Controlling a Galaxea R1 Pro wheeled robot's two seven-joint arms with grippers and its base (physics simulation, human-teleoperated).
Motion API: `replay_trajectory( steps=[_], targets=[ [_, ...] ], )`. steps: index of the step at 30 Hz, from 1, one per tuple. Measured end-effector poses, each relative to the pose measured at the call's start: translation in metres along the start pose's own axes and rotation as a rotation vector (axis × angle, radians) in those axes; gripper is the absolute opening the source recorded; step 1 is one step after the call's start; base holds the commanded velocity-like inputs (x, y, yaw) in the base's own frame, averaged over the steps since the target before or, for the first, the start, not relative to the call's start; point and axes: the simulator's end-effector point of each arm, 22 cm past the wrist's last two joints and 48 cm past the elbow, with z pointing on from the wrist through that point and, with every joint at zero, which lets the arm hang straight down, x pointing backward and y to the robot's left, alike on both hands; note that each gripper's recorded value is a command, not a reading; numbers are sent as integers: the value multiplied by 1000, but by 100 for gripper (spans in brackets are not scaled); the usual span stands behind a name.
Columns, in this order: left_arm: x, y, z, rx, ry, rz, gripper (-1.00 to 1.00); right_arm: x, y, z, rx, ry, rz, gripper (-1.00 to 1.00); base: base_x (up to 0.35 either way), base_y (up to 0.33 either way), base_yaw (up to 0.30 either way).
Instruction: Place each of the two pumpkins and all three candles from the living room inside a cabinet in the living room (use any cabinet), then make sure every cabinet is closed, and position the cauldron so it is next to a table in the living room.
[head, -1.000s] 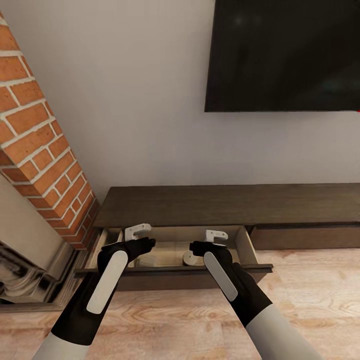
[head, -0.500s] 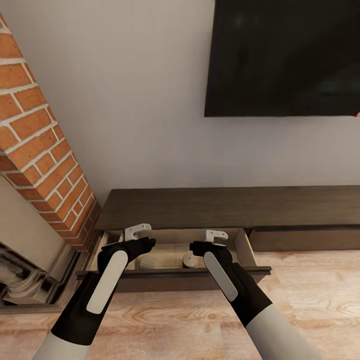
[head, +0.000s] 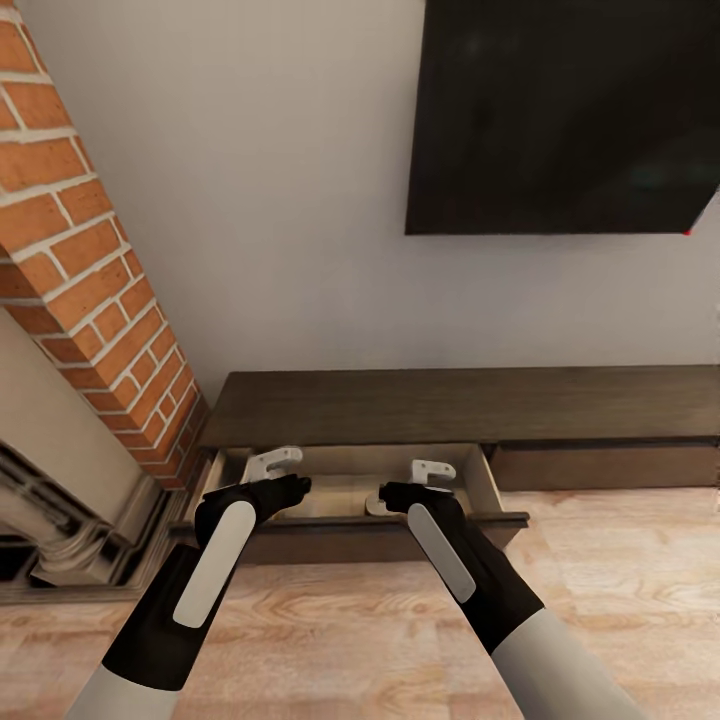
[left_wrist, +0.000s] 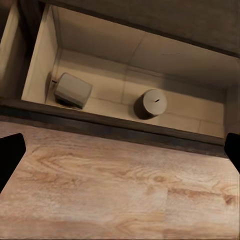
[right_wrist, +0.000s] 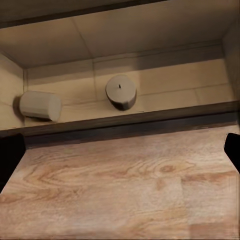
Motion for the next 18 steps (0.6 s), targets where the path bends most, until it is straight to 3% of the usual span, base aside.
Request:
replay_trajectory(
  steps=[18],
  targets=[
    [-11,-5,-16,2,0,2,100,-11,2,-16,-2,0,0,100,-136,0,0]
  ],
)
